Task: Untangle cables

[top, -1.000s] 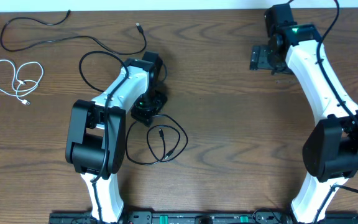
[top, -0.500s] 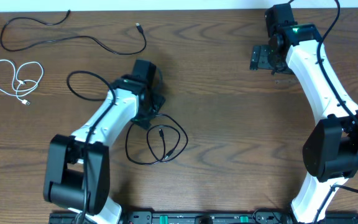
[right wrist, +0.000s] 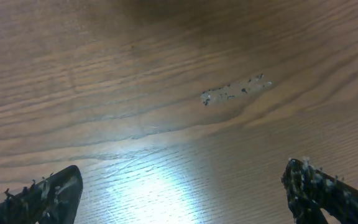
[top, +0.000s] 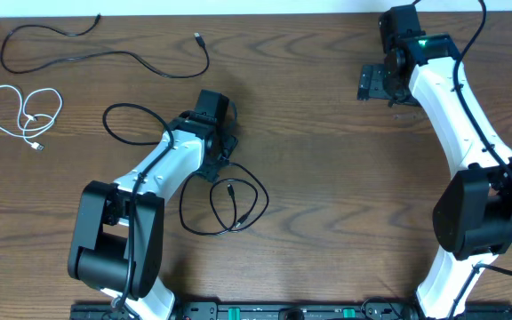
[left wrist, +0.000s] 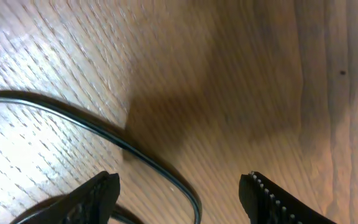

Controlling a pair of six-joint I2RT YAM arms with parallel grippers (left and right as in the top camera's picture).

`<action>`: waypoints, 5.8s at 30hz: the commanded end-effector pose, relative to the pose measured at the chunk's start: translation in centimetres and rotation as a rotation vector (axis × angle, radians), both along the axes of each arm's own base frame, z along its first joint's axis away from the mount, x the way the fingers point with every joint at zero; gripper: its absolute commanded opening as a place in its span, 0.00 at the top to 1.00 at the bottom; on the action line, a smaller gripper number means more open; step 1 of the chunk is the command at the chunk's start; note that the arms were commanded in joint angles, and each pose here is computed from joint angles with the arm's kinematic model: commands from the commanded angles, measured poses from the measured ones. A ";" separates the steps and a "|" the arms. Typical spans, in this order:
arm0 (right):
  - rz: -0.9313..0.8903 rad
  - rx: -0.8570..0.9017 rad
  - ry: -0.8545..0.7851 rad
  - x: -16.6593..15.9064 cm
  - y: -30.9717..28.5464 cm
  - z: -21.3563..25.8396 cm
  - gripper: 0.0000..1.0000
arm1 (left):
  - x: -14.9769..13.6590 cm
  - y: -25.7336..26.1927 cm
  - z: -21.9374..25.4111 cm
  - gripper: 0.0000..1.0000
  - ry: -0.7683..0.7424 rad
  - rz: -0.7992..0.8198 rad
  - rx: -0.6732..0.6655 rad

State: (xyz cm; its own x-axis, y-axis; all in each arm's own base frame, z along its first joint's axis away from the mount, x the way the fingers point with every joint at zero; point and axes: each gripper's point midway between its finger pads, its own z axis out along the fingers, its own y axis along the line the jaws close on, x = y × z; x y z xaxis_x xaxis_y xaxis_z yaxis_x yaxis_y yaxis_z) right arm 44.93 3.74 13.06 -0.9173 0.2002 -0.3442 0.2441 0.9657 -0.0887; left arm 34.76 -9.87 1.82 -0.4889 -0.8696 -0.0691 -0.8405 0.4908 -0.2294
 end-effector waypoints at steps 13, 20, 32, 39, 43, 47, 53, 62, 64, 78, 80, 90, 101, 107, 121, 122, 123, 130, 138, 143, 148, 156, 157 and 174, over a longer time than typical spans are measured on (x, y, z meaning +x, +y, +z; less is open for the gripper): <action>-0.017 -0.004 -0.004 -0.1 -0.1 0.1 0.01 | -0.1 0.3 2.2 0.30 0.056 -0.044 0.087; -0.017 -0.004 -0.004 -0.1 -0.1 0.1 0.01 | -0.3 0.8 1.4 0.28 0.075 -0.035 0.119; -0.017 -0.004 -0.004 -0.1 -0.1 0.1 0.01 | -0.6 0.9 -1.6 0.30 0.139 0.002 0.132; -0.017 -0.004 -0.004 -0.1 -0.1 0.1 0.01 | -0.6 0.9 -2.8 0.35 0.161 0.002 0.138; -0.017 -0.004 -0.004 -0.1 -0.1 0.1 0.01 | -1.1 1.0 -3.7 0.41 0.192 0.000 0.148; -0.017 -0.004 -0.004 -0.1 -0.1 0.1 0.01 | -1.6 1.2 -4.8 0.48 0.226 -0.002 0.159; -0.017 -0.004 -0.004 -0.1 -0.1 0.1 0.01 | -3.5 1.7 -6.8 0.74 0.324 -0.006 0.188; -0.017 -0.004 -0.004 -0.1 -0.1 0.1 0.01 | -4.1 1.8 -7.5 0.92 0.361 -0.008 0.188; -0.017 -0.004 -0.004 -0.1 -0.1 0.1 0.01 | -4.1 1.3 -7.4 0.92 0.365 -0.047 0.160; -0.018 -0.004 -0.004 -0.1 -0.2 0.1 0.01 | 2.1 -3.5 8.0 0.93 -0.182 -0.570 0.003; -0.018 -0.004 -0.004 -0.1 -0.2 0.1 0.01 | 2.2 -3.8 10.8 0.93 -0.264 -0.584 -0.012; -0.018 -0.004 -0.004 -0.1 -0.2 0.1 0.01 | 0.4 -4.4 18.2 0.93 -0.455 -0.617 -0.070; 0.023 0.131 0.017 -0.4 2.2 -0.2 0.01 | -1.6 -0.5 13.4 0.69 -0.207 -0.506 0.044; 0.223 0.658 0.105 -2.5 11.7 1.6 0.01 | -2.1 5.6 12.7 0.32 -0.115 -0.226 0.023; 0.571 0.278 0.102 -8.4 26.2 -3.1 0.01 | -8.0 17.1 11.4 0.18 0.107 0.171 -0.001; 0.582 0.279 0.106 -9.0 27.0 -3.3 0.02 | -8.1 17.3 11.4 0.18 0.111 0.180 -0.003; 0.600 0.277 0.119 -10.0 28.3 -4.0 0.09 | -8.5 17.7 11.4 0.18 0.119 0.198 -0.006; 0.617 0.229 0.163 -10.9 30.4 -8.7 0.32 | -9.4 18.0 11.3 0.17 0.150 0.214 -0.014; 0.693 0.215 0.216 -11.7 31.8 -13.0 0.51 | -9.5 18.1 11.1 0.17 0.156 0.210 -0.011; 0.689 0.116 0.218 -11.6 31.1 -15.7 0.59 | -9.5 18.1 11.1 0.17 0.156 0.210 -0.011; 0.717 0.027 0.219 -12.0 30.8 -17.5 0.66 | -9.5 18.1 11.1 0.17 0.155 0.210 -0.011; 0.754 -0.055 0.240 -13.1 30.7 -19.9 0.83 | -9.5 18.1 11.1 0.17 0.152 0.210 -0.010; 0.755 -0.048 0.243 -13.2 30.8 -19.9 0.89 | -9.5 18.1 11.1 0.17 0.152 0.210 -0.010; 0.833 0.720 0.404 -13.1 38.2 -9.9 0.98 | -8.1 14.1 11.0 0.17 0.093 -0.001 -0.142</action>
State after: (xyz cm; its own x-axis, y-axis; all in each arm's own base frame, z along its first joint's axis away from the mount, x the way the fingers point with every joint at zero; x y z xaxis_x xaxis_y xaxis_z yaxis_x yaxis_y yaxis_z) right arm 33.56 38.85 0.50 -0.8919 -0.4410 -0.0997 -0.4470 0.8272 0.3406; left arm 25.98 6.55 12.91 -0.3602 -0.9315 0.0501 -0.9251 0.3498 -0.1476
